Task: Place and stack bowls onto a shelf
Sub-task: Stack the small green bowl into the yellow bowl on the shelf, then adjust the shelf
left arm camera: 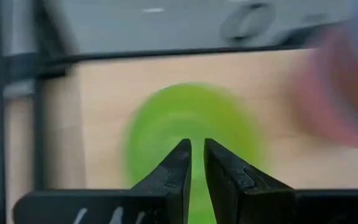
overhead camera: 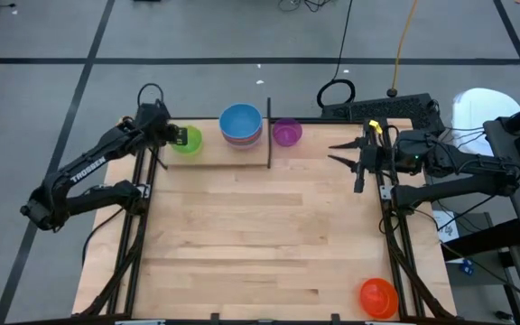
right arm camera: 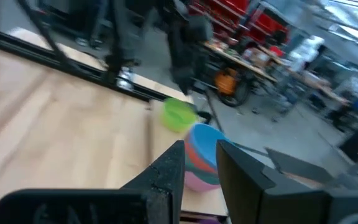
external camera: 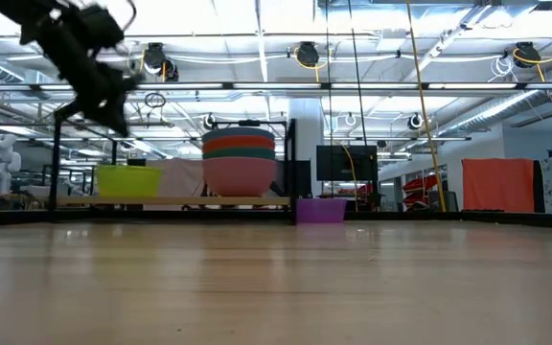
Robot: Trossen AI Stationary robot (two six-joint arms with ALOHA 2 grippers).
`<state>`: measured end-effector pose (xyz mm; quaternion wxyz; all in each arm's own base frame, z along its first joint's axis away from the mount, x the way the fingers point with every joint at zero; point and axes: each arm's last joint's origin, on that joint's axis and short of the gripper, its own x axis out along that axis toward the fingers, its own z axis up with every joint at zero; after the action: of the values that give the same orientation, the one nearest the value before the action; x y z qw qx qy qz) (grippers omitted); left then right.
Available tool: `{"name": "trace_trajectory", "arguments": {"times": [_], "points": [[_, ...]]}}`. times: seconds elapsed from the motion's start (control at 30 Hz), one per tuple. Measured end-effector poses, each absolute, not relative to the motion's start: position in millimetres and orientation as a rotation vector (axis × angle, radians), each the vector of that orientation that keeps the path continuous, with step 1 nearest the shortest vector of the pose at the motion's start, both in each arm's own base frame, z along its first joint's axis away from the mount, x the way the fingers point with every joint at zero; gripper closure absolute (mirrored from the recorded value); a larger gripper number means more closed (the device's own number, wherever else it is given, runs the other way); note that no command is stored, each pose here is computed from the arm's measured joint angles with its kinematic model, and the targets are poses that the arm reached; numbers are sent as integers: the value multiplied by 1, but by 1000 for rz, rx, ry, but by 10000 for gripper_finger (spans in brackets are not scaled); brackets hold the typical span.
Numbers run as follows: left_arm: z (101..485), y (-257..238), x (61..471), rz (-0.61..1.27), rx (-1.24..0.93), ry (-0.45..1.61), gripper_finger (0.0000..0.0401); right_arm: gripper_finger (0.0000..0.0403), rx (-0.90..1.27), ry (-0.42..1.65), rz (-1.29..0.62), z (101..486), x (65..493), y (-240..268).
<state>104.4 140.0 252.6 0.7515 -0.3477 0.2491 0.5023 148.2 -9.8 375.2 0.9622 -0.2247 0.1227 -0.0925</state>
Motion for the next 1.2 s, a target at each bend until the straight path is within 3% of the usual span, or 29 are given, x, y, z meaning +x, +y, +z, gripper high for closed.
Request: {"name": "trace_trajectory", "arguments": {"times": [0.13,0.47,1.0,1.1,1.2], "points": [[283,127,110,832,-779,431,352,316,-450,251,-247,376,145,-11],[329,85,119,567,-709,273,352,316,-356,284,-191,373,121,-9],[332,47,136,314,-731,339,352,316,62,851,258,323,111,21],[332,40,138,297,-715,349,352,316,54,915,329,318,118,30],[329,35,138,331,-693,378,352,316,-21,961,280,312,129,33]]}}
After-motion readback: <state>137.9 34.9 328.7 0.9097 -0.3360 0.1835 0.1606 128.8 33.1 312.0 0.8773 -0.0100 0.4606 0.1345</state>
